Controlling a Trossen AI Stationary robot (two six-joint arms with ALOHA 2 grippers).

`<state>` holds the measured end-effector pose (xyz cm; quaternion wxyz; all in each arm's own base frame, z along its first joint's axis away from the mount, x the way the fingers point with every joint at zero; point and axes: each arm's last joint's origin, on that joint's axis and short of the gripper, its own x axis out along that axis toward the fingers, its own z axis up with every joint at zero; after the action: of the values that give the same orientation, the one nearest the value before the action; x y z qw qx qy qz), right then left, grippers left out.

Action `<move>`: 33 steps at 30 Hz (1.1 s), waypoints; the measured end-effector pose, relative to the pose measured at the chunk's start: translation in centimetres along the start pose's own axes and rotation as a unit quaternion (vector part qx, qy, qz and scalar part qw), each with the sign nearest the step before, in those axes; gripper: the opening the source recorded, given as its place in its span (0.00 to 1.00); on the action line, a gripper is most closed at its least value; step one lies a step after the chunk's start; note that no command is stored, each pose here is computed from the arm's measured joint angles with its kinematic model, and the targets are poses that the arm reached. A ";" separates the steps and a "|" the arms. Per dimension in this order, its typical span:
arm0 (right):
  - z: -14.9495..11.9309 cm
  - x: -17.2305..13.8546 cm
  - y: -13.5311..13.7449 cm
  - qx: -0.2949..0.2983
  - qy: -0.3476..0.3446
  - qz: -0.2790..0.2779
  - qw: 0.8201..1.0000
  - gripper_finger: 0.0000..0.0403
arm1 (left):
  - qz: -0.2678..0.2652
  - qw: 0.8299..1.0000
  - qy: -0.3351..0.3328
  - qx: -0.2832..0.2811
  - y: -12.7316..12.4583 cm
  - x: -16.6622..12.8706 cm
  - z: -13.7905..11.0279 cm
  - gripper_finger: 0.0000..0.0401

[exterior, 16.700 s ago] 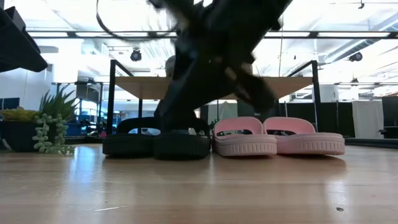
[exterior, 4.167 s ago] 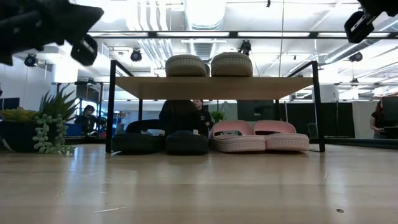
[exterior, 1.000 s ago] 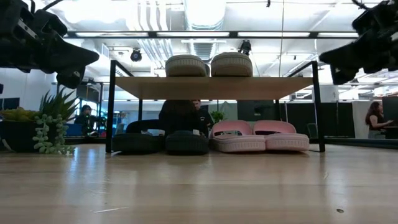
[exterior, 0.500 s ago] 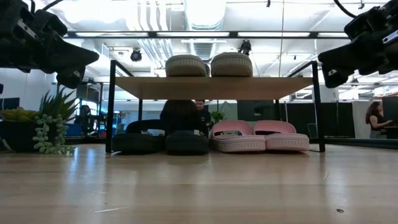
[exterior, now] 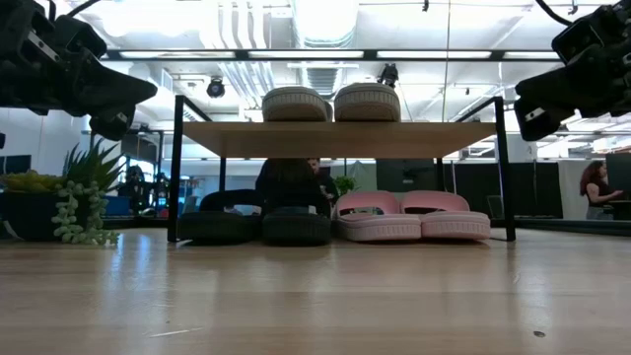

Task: Pick and place slides into the shelf
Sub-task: Return to Home Position

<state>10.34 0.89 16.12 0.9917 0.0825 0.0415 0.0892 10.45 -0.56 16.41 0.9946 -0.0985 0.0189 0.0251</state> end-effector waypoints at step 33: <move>0.0 0.0 0.0 -0.012 0.002 -0.004 1.000 0.02 | 0.030 1.000 -0.003 0.001 0.2 0.0 -0.1 0.00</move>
<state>10.35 0.87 16.07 0.9929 0.0701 0.0430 0.0860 10.47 -0.38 16.32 0.9935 -0.0972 0.0186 0.0557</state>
